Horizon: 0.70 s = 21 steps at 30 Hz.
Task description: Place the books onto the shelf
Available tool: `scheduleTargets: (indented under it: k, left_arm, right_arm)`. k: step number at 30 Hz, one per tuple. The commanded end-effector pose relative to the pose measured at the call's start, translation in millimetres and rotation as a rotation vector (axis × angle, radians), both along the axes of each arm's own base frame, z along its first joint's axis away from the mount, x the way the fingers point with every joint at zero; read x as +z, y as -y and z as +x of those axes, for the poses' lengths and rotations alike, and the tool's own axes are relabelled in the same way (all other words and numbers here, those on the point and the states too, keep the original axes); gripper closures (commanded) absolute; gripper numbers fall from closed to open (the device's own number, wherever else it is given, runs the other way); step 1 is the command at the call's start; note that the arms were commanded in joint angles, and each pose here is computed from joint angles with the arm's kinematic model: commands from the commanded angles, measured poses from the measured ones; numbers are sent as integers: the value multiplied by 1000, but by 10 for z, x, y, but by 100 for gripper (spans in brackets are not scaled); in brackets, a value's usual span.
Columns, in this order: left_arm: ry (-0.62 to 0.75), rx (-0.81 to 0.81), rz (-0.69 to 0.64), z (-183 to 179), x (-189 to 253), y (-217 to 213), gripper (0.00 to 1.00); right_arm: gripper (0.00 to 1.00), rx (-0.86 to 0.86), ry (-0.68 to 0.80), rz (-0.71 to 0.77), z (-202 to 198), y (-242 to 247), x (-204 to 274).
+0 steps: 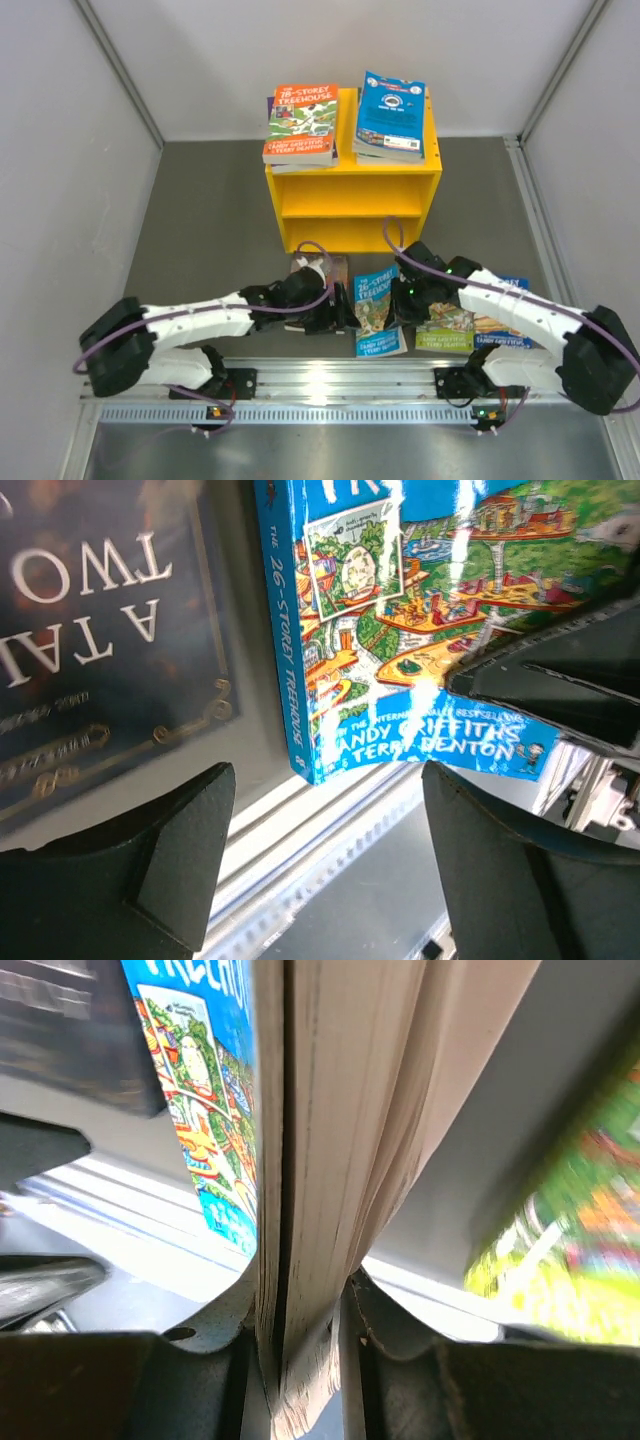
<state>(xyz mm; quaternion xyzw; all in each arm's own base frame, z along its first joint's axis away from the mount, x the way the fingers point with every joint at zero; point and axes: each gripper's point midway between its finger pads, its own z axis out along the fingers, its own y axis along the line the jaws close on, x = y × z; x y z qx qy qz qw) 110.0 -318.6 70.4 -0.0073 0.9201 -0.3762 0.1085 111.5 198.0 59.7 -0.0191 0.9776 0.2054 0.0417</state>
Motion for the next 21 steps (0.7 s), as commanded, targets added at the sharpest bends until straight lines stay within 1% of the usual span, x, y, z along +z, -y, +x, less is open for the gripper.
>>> scheduleTargets:
  k: [1, 2, 3, 8, 9, 10, 11, 15, 18, 20, 21]
  left_arm:
    - [182, 93, -15, 252, 601, -166, 18]
    - [210, 126, -8, 297, 673, -237, 17]
    - [259, 168, -40, 356, 852, -305, 16]
    - [346, 256, -118, 459, 1406, -517, 12]
    - [356, 256, -108, 462, 1435, -545, 11]
    - [374, 259, -127, 478, 1559, -543, 11]
    - [380, 254, -127, 483, 1595, -538, 10]
    - [402, 240, -132, 506, 1677, -501, 10]
    - [413, 231, -200, 502, 1811, -418, 11]
    - [418, 225, -257, 488, 1921, -364, 13]
    - [422, 225, -275, 479, 1971, -362, 14]
  right_arm:
    - [100, -40, 108, 52, 107, -33, 632]
    - [100, -48, 157, 111, 171, -102, 895]
    - [100, -53, 171, 134, 184, -127, 1013]
    - [100, -73, 238, 311, 242, -333, 1734]
    - [100, -75, 246, 334, 250, -360, 1818]
    - [100, -79, 245, 367, 252, -405, 1911]
    - [100, -78, 261, 403, 269, -448, 2038]
    - [100, -58, 273, 523, 284, -617, 2296]
    - [100, -22, 288, 606, 285, -732, 2460]
    - [100, -7, 291, 661, 256, -777, 2576]
    - [100, 2, 320, 713, 281, -825, 2695]
